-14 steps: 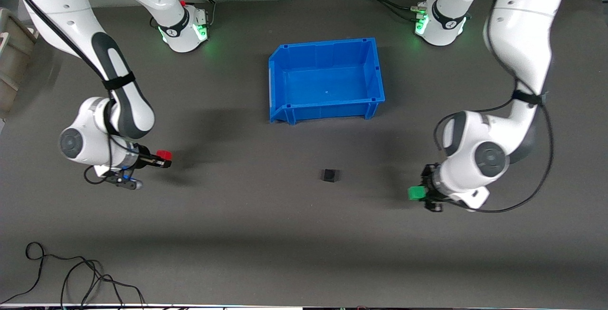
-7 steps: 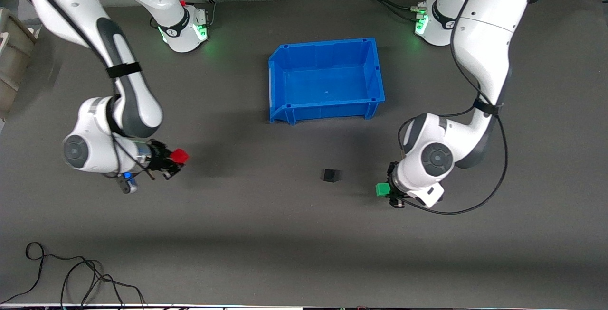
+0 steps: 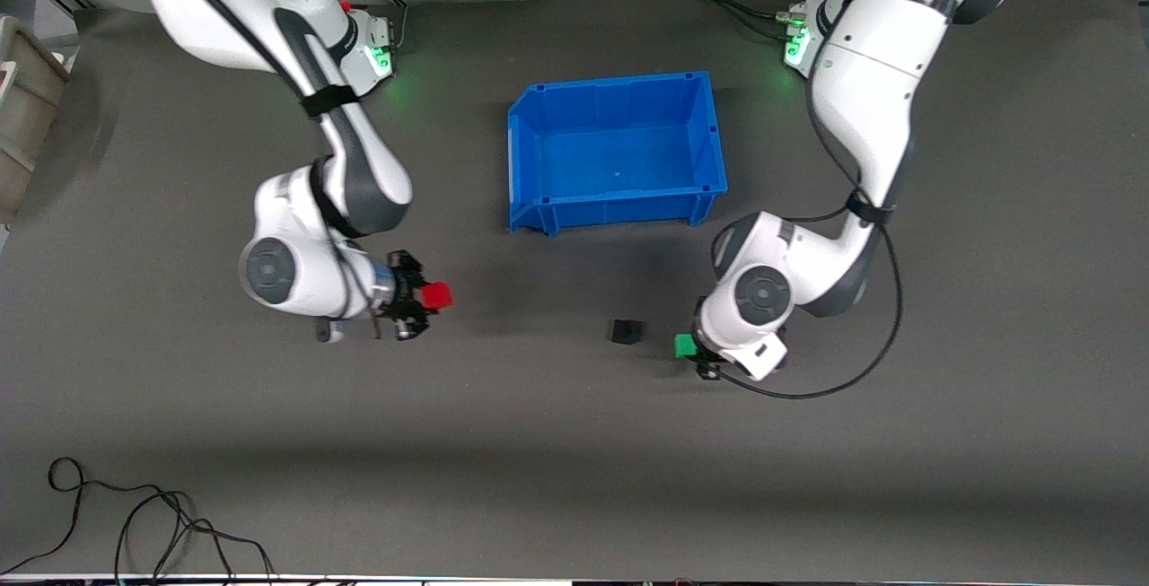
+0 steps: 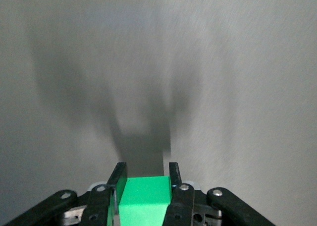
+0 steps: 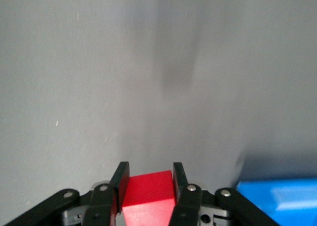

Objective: Attach green and red cubes to black cube
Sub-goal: 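Carry both cubes toward the black cube, one on each side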

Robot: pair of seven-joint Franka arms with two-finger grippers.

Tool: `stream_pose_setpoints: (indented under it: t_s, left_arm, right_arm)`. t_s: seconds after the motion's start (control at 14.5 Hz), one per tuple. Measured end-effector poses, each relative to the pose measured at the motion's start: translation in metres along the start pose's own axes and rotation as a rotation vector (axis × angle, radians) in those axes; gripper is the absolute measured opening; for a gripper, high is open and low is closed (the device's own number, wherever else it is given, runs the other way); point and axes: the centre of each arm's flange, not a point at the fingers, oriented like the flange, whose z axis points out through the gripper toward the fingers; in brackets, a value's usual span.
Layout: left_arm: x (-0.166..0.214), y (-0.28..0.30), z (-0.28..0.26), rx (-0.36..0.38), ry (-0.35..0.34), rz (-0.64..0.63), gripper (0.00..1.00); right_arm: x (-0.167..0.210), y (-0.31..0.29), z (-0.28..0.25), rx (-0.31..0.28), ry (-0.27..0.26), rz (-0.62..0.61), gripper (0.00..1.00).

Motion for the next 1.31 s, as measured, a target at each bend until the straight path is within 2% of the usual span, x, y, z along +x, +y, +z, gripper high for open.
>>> stream_pose_setpoints:
  t_s: [0.21,0.35,0.69,0.83,1.31]
  left_arm:
    - [-0.025,-0.013,0.013,-0.011,0.027,0.058,0.39]
    - [-0.032,-0.015,0.017,-0.027,0.025,0.071,0.39]
    - [-0.033,-0.007,0.012,-0.085,-0.002,0.047,0.39]
    - [-0.034,-0.007,0.013,-0.086,-0.003,0.045,0.39]
    - [-0.038,-0.011,0.021,-0.080,-0.005,0.052,0.39]
  right_arm:
    - [-0.063,-0.015,0.028,0.017,0.011,0.102,0.41]
    - [-0.087,-0.023,0.050,0.020,0.019,0.145,0.41]
    - [-0.102,-0.045,0.070,0.044,0.016,0.236,0.41]
    - [-0.113,-0.051,0.076,0.057,0.011,0.267,0.41]
    - [-0.141,-0.049,0.105,0.059,0.017,0.255,0.41]
